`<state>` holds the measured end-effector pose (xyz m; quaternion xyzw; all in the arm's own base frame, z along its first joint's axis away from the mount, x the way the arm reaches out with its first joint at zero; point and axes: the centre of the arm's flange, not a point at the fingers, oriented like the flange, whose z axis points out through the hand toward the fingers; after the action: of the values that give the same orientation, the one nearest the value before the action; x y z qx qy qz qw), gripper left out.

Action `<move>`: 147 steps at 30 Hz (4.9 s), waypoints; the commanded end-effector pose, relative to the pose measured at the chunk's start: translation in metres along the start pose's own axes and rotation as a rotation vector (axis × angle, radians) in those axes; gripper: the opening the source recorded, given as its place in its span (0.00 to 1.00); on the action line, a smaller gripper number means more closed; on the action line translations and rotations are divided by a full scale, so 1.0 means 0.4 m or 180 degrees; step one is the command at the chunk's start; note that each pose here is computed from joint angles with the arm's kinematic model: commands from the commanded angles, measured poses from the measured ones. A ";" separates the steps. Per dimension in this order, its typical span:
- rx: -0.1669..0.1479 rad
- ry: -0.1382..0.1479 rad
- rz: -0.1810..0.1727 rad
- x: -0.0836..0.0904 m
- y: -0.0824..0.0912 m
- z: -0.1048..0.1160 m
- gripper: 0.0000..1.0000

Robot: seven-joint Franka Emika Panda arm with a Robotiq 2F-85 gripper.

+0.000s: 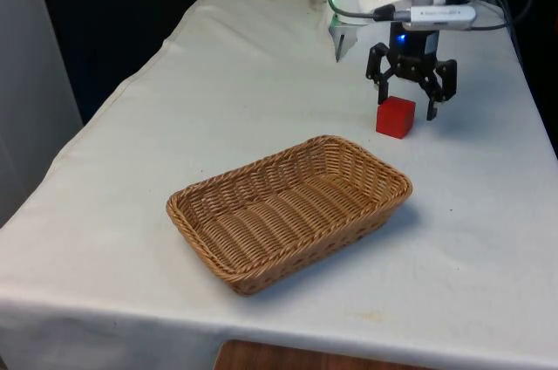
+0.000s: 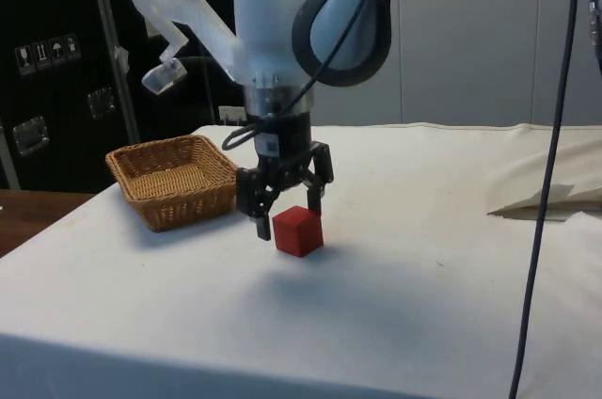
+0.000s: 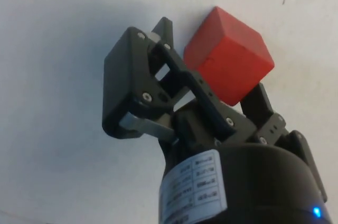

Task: Pick up the cube and place it into the basket.

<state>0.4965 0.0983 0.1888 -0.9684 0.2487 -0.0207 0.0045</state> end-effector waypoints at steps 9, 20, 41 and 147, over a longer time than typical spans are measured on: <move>-0.0066 0.0089 0.0042 0.002 0.008 0.010 1.00; -0.0121 0.0090 0.0065 0.001 0.007 0.021 1.00; -0.0128 0.0066 0.0079 0.005 0.005 0.034 0.00; -0.0105 0.0440 0.0300 0.669 -0.042 -0.342 0.00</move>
<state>0.7314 -0.0146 0.3377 -0.9512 0.2953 -0.0833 -0.0334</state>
